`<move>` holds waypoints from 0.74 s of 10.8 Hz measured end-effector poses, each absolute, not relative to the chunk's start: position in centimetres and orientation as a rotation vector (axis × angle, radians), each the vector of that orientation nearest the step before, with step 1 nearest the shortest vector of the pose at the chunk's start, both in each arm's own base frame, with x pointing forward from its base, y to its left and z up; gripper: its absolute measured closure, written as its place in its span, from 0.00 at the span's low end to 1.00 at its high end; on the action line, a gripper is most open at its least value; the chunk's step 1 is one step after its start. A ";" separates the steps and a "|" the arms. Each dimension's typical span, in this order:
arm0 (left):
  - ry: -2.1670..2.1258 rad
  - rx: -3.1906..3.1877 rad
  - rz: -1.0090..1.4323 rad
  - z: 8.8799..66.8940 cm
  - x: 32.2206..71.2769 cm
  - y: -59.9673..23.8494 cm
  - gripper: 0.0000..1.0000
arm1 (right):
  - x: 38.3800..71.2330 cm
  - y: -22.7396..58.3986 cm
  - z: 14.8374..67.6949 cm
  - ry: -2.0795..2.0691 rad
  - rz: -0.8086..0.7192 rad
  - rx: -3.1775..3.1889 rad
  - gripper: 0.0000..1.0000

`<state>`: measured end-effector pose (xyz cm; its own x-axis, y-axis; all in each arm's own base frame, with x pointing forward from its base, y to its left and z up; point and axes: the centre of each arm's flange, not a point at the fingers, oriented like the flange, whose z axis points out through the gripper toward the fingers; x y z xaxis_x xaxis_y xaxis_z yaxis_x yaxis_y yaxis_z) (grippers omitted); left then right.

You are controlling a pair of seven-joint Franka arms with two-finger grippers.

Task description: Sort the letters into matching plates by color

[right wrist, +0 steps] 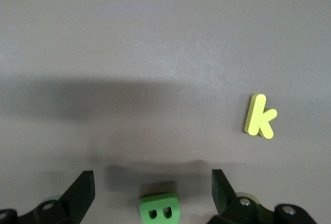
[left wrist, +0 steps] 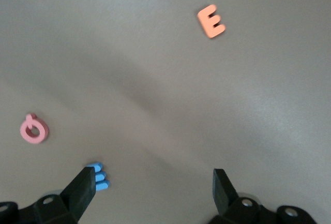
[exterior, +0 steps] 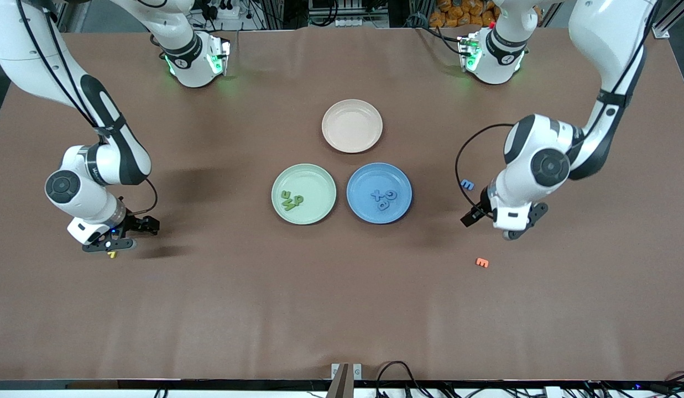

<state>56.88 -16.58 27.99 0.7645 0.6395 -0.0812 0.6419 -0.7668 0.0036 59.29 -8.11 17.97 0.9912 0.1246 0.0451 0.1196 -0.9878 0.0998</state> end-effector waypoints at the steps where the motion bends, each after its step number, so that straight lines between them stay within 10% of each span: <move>1: 1.134 2.870 -0.108 27.7 55.4 -16.0 0.00 | 59.1 -8.3 17.8 0.188 0.080 3.037 0.00; 8: 1.563 2.683 -0.153 23.6 49.6 -14.9 0.00 | 58.1 -8.6 16.9 0.182 0.110 3.046 0.00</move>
<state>49.64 -14.89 23.63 0.4900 0.8658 -0.1015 0.8690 -0.4943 -0.0211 58.06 -8.62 16.93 0.9903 0.1219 0.0662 0.1156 -0.9890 0.0922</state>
